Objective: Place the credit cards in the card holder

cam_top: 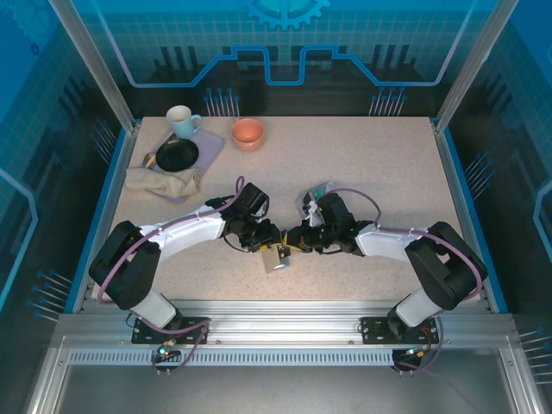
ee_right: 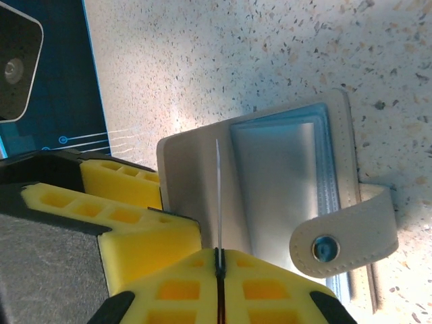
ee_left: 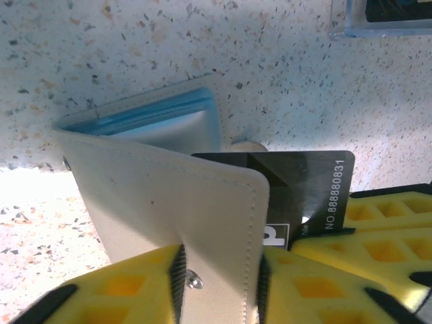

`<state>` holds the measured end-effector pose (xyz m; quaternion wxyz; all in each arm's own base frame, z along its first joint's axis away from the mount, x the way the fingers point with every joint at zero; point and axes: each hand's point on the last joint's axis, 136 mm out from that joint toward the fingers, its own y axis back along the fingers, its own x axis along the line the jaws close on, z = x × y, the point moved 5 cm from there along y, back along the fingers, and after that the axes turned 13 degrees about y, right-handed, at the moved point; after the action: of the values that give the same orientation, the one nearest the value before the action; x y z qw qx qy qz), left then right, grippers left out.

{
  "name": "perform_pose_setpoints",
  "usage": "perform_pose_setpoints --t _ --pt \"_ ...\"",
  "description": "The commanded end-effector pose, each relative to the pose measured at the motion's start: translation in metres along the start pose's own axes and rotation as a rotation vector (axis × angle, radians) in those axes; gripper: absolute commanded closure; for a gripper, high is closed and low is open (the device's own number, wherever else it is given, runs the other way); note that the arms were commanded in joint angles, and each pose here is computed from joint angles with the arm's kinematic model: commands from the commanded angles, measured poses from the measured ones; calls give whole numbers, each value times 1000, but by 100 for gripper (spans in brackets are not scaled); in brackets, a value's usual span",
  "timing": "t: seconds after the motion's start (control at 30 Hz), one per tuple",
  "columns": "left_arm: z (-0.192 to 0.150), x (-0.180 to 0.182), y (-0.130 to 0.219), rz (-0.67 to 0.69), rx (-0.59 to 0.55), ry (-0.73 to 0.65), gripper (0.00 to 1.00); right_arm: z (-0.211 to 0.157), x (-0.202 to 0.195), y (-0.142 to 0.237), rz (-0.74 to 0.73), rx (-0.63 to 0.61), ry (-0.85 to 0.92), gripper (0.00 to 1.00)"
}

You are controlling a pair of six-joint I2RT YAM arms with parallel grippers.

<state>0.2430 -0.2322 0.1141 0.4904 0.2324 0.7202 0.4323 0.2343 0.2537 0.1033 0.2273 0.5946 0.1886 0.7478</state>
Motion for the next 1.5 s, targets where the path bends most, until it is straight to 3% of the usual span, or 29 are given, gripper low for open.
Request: perform_pose_setpoints --t 0.0,0.27,0.37,0.47,0.8,1.0,1.47 --pt "-4 4 -3 15 17 0 79 4 0 0 12 0 -8 92" --pt "-4 3 2 13 4 -8 100 4 -4 -1 -28 11 -11 92" --pt "-5 2 7 -10 -10 -15 100 2 -10 -1 -141 31 -3 91" --pt "-6 -3 15 -47 -23 -29 100 0 0 -6 -332 65 125 92" --pt "-7 -36 24 -270 -6 -86 100 -3 -14 -11 -551 143 172 94" --pt "-6 -42 23 -310 0 -97 100 -9 -21 1 -590 155 167 94" --pt "7 18 13 -189 1 -36 100 -13 -30 2 -606 159 148 94"
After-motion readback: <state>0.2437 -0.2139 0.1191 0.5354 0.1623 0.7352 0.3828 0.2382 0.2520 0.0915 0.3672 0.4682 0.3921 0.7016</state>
